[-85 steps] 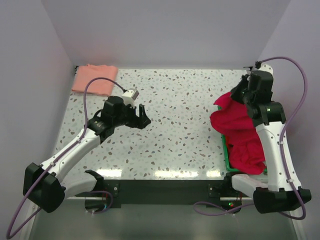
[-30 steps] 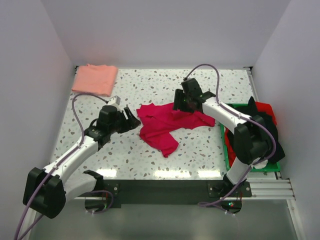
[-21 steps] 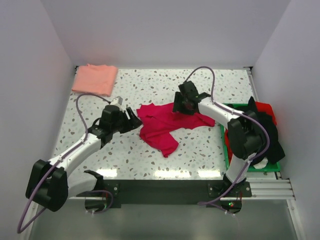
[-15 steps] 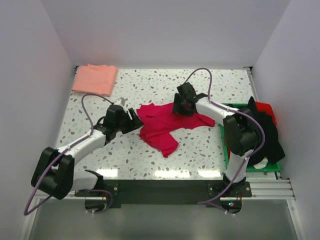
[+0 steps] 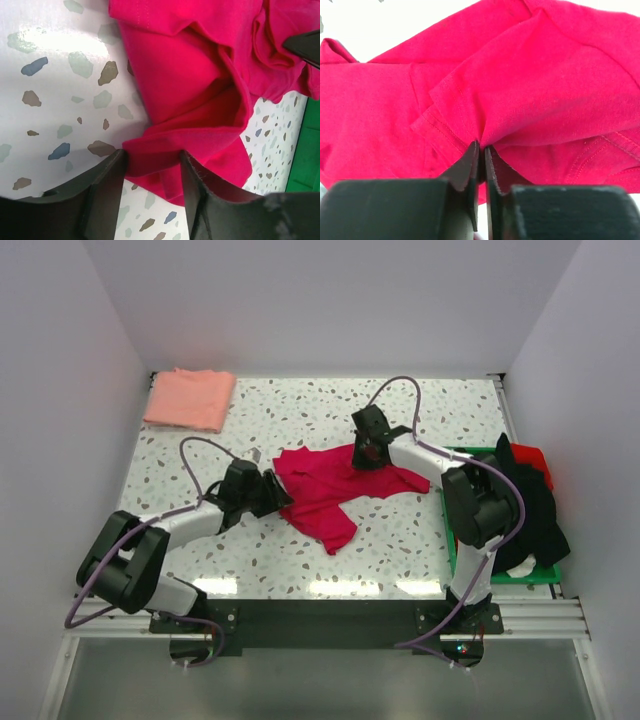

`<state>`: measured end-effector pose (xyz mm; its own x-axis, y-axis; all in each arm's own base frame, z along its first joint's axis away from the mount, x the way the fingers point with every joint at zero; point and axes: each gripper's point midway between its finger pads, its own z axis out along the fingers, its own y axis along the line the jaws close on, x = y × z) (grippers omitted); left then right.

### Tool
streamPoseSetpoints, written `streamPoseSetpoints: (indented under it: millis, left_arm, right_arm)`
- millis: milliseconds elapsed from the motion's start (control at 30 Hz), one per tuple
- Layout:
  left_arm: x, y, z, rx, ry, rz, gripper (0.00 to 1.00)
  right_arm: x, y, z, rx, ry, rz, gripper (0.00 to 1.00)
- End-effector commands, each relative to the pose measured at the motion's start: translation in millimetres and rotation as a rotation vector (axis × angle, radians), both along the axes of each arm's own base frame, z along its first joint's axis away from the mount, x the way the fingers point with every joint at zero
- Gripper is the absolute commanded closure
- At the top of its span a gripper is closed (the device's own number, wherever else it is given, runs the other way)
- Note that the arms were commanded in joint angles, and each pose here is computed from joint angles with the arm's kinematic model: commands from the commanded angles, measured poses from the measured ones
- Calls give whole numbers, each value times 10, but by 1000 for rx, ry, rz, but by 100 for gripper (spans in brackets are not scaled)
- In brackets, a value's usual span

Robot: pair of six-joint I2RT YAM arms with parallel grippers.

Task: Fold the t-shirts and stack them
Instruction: Flatten the tshirt out

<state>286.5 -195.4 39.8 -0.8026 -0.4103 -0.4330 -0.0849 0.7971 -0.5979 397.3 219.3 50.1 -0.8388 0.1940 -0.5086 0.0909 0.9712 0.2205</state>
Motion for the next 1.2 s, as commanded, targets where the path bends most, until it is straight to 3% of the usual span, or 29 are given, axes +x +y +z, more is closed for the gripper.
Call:
streamPoseSetpoints:
  millis: [0, 333, 633, 800, 967, 1167]
  left_arm:
    - [174, -99, 145, -31, -66, -3, 51]
    - [310, -72, 418, -1, -115, 10, 100]
    - [608, 390, 1328, 152, -256, 150, 100]
    - [714, 689, 2053, 224, -382, 232, 100]
    - [613, 1020, 2539, 272, -456, 323, 100]
    - [333, 1338, 3074, 277, -564, 419, 100]
  right_arm:
    - [151, 100, 366, 43, -87, 7, 98]
    - [214, -144, 1206, 47, -230, -15, 100]
    - [363, -889, 2366, 113, -414, -137, 100]
    - [203, -1205, 2980, 116, -516, -183, 100]
    - [-83, -1456, 3559, 133, -630, -223, 100]
    - [-479, -1543, 3837, 149, -681, -227, 100]
